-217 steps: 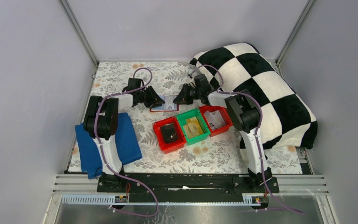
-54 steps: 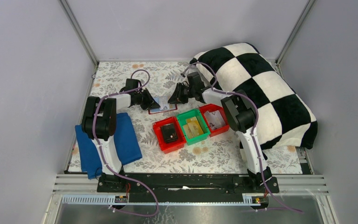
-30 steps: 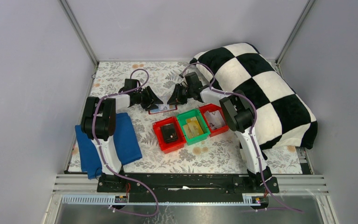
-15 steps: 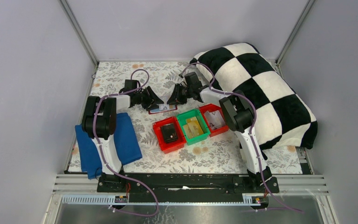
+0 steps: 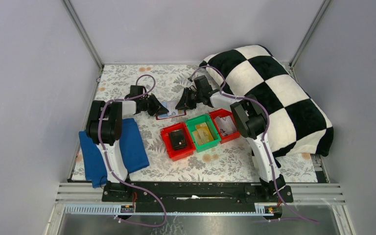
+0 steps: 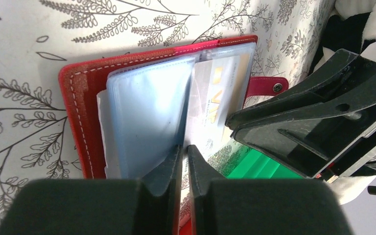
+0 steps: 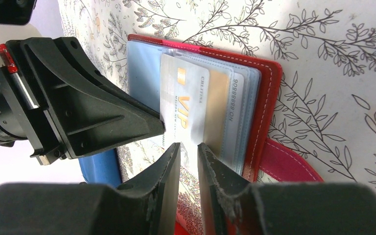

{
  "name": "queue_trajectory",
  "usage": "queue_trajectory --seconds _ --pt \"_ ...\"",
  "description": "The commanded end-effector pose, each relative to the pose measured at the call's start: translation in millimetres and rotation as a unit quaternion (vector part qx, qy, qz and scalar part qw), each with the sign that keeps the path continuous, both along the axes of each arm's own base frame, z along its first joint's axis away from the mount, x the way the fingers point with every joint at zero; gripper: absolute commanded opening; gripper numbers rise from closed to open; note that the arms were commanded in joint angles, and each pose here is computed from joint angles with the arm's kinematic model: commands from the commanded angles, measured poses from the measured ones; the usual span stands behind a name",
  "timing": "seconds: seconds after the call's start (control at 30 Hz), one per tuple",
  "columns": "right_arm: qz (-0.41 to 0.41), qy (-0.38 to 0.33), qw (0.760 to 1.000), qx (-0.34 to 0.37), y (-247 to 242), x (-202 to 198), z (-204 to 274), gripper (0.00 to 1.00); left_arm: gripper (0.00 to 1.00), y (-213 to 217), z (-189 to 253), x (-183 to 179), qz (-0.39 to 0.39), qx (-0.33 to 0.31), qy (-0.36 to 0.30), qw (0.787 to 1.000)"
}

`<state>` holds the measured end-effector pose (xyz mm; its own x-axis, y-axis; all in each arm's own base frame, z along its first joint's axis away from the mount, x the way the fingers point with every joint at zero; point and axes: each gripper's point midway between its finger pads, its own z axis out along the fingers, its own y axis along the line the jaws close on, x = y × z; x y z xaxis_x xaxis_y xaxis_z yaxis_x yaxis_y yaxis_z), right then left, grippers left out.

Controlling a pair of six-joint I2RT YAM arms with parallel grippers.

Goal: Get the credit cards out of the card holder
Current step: Remove the credit card from the card holder.

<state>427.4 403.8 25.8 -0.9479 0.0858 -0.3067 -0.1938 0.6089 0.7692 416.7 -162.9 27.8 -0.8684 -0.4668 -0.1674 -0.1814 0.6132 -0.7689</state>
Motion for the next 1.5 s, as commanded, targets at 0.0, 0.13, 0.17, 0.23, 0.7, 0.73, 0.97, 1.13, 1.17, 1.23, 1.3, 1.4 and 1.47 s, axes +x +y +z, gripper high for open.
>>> queue_trajectory --seconds 0.0,0.13,0.17,0.23,0.7,0.73,0.97,1.13,1.17,1.23,1.3,1.4,1.47 --pt "0.005 0.018 1.000 -0.025 1 -11 -25 0.27 0.06 -13 3 2 -0.019 -0.007 -0.015 1.000" --pt "0.005 0.019 0.999 -0.026 0 -12 -26 0.27 0.00 -14 9 4 -0.021 -0.004 -0.020 1.000" --pt "0.004 0.018 0.999 -0.027 0 -13 -25 0.27 0.00 -12 11 5 -0.020 0.004 -0.021 1.000" --pt "0.005 0.016 0.999 -0.030 -2 -13 -25 0.27 0.00 -6 13 3 -0.020 0.024 -0.022 0.999" --pt "-0.001 0.009 0.999 -0.035 -13 -11 -22 0.27 0.00 23 47 -5 0.006 0.055 -0.045 0.997" --pt "0.000 0.008 0.999 -0.035 -13 -12 -21 0.27 0.00 23 47 -6 0.006 0.056 -0.043 0.997" --pt "-0.001 0.006 0.999 -0.033 -16 -11 -18 0.27 0.00 38 39 -16 0.010 0.077 -0.022 0.997" --pt "-0.001 0.008 1.000 -0.030 -16 -12 -19 0.27 0.00 43 42 -25 0.009 0.074 -0.022 0.997" --pt "-0.001 0.009 1.000 -0.030 -15 -12 -19 0.27 0.00 42 43 -26 0.006 0.071 -0.023 0.997" --pt "0.000 0.009 1.000 -0.028 -15 -12 -18 0.27 0.00 40 44 -27 0.003 0.064 -0.024 0.998" --pt "0.001 0.008 1.000 -0.027 -14 -13 -17 0.27 0.00 39 43 -27 0.003 0.061 -0.026 0.998" --pt "0.001 0.007 1.000 -0.027 -15 -13 -16 0.27 0.00 36 44 -28 0.000 0.053 -0.026 0.998" --pt "0.002 0.006 1.000 -0.027 -15 -13 -16 0.27 0.00 37 47 -28 -0.001 0.055 -0.028 0.998"
